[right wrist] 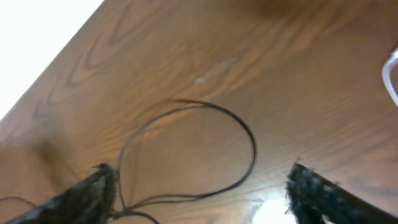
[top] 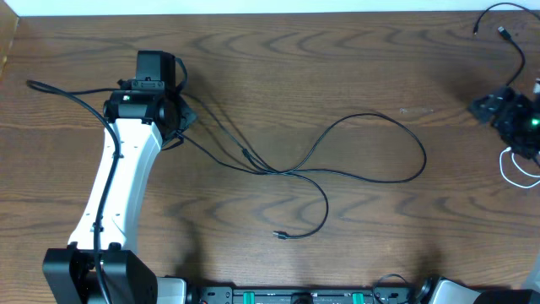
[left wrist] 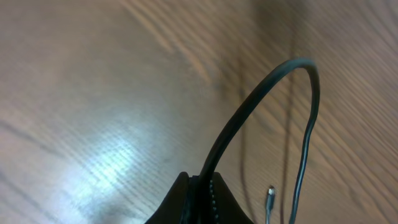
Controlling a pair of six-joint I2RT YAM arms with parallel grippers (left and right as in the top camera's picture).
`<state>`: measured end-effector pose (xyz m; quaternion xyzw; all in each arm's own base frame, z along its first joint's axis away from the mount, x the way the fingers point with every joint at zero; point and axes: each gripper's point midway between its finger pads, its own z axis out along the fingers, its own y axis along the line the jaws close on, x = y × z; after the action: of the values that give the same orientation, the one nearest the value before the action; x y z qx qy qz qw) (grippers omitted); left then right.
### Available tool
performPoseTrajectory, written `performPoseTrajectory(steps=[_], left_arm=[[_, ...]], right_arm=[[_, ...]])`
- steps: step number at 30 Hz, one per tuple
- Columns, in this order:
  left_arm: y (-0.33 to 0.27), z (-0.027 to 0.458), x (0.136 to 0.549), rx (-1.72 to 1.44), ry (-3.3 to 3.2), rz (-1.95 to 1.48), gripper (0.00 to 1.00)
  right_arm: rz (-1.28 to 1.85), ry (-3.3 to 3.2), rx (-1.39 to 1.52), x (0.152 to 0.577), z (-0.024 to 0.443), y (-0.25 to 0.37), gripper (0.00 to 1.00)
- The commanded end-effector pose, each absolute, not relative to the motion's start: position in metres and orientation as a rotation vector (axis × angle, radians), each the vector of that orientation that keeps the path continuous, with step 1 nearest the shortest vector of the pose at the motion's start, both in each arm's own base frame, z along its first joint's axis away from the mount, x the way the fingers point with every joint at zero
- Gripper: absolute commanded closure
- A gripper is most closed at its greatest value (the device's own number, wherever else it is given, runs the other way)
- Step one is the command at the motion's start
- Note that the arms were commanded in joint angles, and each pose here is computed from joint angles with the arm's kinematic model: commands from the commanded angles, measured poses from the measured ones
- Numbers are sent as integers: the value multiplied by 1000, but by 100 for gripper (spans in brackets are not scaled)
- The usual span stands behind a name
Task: Untangle cables
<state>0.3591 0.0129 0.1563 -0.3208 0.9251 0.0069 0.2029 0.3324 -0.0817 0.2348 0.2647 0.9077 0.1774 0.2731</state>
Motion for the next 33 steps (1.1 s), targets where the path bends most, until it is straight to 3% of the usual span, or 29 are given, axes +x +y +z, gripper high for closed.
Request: performPoseTrajectory(steps=[1, 6, 10, 17, 33], left_arm=[[-8, 156, 366, -672, 2661, -101, 92], [-48, 162, 373, -324, 2695, -280, 93], [-56, 163, 375, -258, 2691, -279, 92], [-56, 163, 374, -258, 2693, -280, 93], [-56, 162, 374, -258, 2697, -279, 92]], right_arm=[[474, 2480, 466, 338, 239, -57, 2], [542, 2470, -54, 341, 246, -4, 1], [601, 2404, -480, 331, 248, 45, 1], [643, 2367, -835, 324, 230, 103, 1], [834, 2349, -1556, 292, 116, 214, 1]])
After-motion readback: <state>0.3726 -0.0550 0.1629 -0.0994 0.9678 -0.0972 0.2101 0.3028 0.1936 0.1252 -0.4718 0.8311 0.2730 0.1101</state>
